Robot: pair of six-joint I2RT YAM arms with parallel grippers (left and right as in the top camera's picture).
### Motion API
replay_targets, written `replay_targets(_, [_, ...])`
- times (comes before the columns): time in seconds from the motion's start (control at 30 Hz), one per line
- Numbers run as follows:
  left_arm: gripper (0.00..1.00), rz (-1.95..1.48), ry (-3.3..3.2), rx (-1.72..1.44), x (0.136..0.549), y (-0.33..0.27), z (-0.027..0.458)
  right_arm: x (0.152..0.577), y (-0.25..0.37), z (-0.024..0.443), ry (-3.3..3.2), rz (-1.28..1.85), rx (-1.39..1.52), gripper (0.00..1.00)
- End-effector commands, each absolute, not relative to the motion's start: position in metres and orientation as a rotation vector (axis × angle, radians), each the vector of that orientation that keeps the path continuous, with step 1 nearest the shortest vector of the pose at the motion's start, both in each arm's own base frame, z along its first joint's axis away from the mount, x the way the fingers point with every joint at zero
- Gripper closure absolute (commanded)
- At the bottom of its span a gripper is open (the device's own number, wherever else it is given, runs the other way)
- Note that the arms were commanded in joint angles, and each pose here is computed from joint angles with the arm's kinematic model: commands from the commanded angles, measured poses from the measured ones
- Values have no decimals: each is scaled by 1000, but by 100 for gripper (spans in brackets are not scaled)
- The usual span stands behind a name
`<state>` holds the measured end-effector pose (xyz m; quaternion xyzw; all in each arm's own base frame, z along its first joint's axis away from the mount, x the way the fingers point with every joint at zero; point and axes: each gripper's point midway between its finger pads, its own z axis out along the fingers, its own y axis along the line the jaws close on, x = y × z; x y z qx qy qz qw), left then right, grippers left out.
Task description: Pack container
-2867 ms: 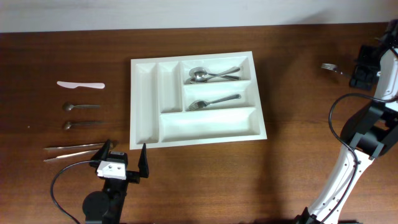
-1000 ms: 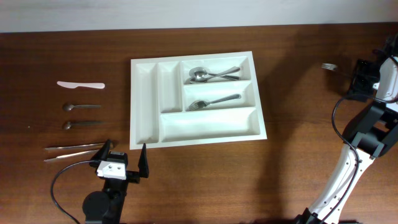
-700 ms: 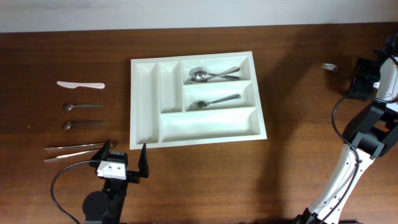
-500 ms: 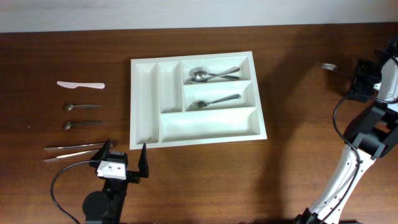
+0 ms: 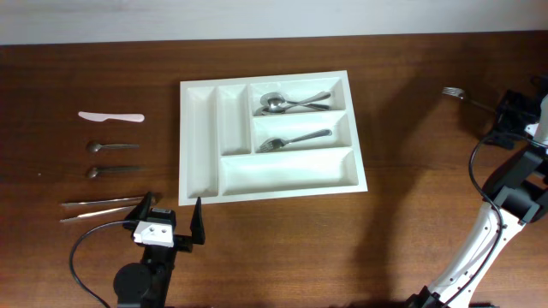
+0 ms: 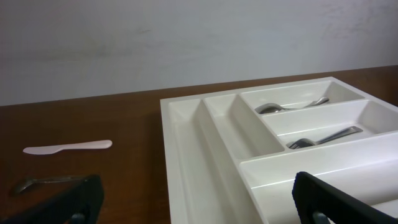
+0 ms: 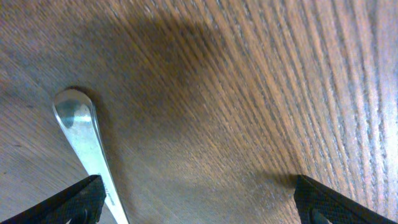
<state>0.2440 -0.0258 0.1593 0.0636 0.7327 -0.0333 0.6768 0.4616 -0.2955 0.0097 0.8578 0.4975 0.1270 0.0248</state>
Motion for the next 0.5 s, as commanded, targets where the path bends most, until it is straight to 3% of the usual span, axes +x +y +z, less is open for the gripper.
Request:
replay_targets(0.0, [1,-61,1645,142,244,-24,159,459,-294,-7,1533,398,2696,2])
replay_targets(0.47, [1,-61,1646,142,244,-24,158,456,-290,-2,1696,393,2601,2])
